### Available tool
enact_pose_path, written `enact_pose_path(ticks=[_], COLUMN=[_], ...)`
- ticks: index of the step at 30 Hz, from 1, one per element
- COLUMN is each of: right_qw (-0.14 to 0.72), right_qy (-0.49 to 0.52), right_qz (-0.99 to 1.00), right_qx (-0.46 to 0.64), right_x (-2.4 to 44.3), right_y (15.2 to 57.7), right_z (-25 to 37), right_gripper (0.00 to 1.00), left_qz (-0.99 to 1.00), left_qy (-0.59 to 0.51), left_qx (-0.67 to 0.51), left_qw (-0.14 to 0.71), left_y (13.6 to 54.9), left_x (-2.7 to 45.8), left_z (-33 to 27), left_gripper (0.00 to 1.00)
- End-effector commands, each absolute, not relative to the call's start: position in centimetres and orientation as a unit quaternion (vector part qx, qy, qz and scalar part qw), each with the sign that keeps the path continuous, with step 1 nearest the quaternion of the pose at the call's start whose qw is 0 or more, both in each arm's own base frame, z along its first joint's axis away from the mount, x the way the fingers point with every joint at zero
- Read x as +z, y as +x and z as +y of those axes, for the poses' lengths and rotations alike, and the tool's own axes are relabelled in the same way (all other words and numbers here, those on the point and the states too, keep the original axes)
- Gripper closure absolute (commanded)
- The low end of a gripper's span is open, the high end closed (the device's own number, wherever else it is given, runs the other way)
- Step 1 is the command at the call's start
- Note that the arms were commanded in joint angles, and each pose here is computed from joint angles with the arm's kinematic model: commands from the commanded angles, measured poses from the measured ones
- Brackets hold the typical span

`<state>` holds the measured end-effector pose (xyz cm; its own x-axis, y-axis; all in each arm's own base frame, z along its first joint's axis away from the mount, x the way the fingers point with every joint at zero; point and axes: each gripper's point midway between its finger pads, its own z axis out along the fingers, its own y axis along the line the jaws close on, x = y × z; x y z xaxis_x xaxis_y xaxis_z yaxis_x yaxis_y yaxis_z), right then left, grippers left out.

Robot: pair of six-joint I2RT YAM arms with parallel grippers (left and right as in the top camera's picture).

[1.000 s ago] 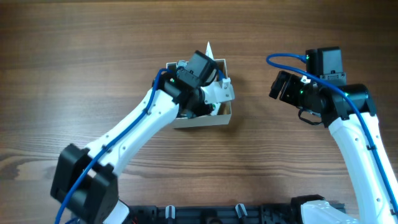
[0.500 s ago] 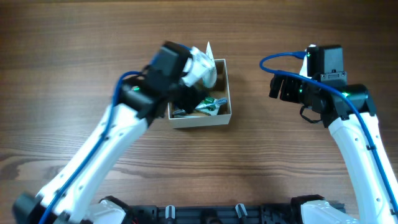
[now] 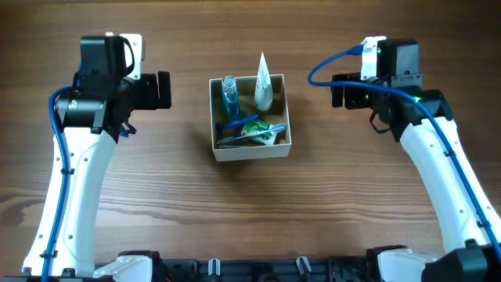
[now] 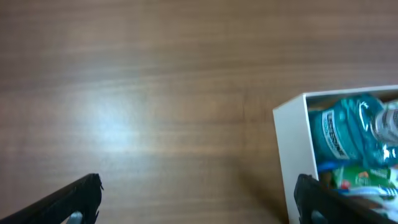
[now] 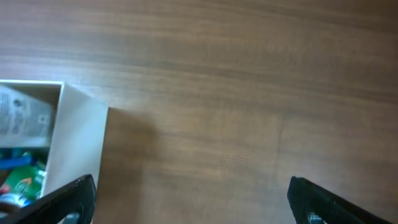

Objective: Pack container

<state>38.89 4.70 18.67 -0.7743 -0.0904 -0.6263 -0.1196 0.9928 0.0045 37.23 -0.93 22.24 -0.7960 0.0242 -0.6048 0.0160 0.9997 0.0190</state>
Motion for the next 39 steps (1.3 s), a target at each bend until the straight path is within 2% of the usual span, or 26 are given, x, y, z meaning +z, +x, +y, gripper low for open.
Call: enact_pose_path(ticks=[1, 4, 7, 10, 13, 18, 33, 36, 39], right_qw=[0.384, 0.423, 0.459, 0.490, 0.499, 0.506, 0.514, 0.540, 0.586], right_qy=[-0.031, -0.028, -0.020, -0.018, 0.002, 0.011, -0.002, -0.010, -0.015], right_qz=[0.921, 0.904, 0.887, 0.871, 0.865, 0.860, 0.856, 0.840, 0.808], right_qx=[0.051, 0.055, 0.041, 0.044, 0.058, 0.065, 0.053, 0.046, 0.059], right_x=[23.5, 26.9, 27.5, 25.9, 23.0, 22.4, 22.7, 23.1, 21.7], right_y=[37.3, 34.1, 30.2, 25.7, 22.0, 21.4, 21.0, 19.8, 18.9], right_z=[5.0, 4.6, 3.5, 2.9, 2.5, 2.5, 2.3, 2.0, 2.2], right_gripper=[0.00, 0.00, 0.00, 0.00, 0.00, 0.00, 0.00, 0.00, 0.00], left_qz=[0.942, 0.921, 0.890, 0.875, 0.881, 0.890, 0.890, 0.890, 0.890], left_qy=[0.018, 0.023, 0.000, -0.044, -0.081, -0.086, -0.087, -0.087, -0.087], left_qx=[-0.018, -0.037, -0.053, -0.079, -0.097, -0.096, -0.096, -0.096, -0.096], left_qw=[0.335, 0.388, 0.454, 0.475, 0.456, 0.438, 0.436, 0.436, 0.436], left_y=[35.2, 32.4, 28.5, 24.9, 22.7, 22.6, 22.7, 22.7, 22.7], left_x=[24.4, 26.7, 27.2, 24.8, 21.2, 19.8, 19.8, 19.8, 19.8], left_z=[-1.5, -2.1, -2.0, -2.0, -1.9, -1.9, -1.9, -1.9, -1.9], left_gripper=[0.00, 0.00, 0.00, 0.00, 0.00, 0.00, 0.00, 0.00, 0.00])
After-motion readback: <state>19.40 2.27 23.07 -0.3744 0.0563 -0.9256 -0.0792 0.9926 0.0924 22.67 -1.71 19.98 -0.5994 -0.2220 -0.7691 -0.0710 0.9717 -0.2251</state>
